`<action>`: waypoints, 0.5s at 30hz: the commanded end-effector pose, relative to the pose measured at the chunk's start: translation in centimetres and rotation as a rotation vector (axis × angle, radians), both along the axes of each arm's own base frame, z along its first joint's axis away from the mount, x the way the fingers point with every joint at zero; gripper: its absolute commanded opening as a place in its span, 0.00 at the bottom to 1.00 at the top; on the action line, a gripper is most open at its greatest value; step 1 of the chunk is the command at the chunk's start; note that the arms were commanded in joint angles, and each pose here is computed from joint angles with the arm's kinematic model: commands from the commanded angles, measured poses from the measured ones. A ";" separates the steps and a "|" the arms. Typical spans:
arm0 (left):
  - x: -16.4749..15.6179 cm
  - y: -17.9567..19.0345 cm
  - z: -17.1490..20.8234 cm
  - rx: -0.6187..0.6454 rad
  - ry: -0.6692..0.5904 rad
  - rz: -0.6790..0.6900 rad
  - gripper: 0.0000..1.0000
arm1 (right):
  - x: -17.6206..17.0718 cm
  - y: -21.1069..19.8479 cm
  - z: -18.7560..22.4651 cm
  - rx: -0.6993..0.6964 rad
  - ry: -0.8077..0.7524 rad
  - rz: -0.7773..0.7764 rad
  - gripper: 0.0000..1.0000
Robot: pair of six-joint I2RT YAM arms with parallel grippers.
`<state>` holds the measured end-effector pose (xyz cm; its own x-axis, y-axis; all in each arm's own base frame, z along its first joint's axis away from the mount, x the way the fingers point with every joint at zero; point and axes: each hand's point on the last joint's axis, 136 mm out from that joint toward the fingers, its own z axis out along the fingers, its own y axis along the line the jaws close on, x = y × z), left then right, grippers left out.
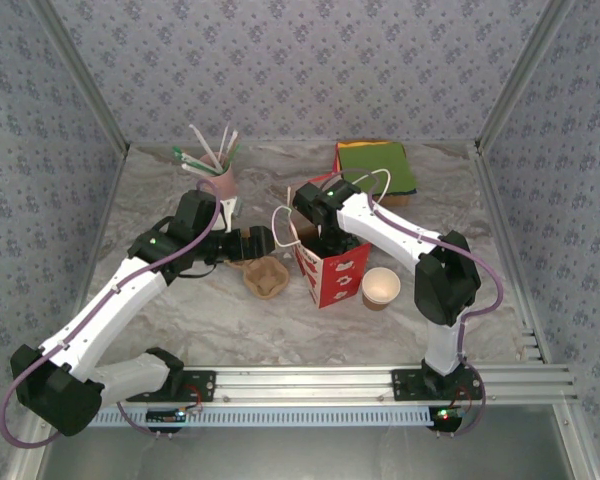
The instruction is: Pack the takeout coffee
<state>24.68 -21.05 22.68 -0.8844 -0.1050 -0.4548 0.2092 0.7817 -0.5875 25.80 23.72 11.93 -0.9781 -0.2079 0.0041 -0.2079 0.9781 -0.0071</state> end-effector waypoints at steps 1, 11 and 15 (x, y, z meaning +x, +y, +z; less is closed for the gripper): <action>-0.1 -0.2 1.3 -0.019 -0.041 -0.015 1.00 | -0.7 -0.6 -0.2 -0.037 0.016 -0.012 0.83; -0.1 -0.1 1.2 -0.017 -0.039 -0.012 1.00 | -0.7 -0.6 -0.2 -0.038 0.017 -0.013 0.83; -0.1 -0.1 1.3 -0.016 -0.043 -0.011 1.00 | -0.8 -0.5 -0.1 -0.037 0.016 -0.013 0.83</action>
<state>24.68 -21.05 22.68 -0.8844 -0.1050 -0.4548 0.2092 0.7817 -0.5875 25.71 23.81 11.93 -0.9774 -0.2113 0.0041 -0.2113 0.9774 -0.0071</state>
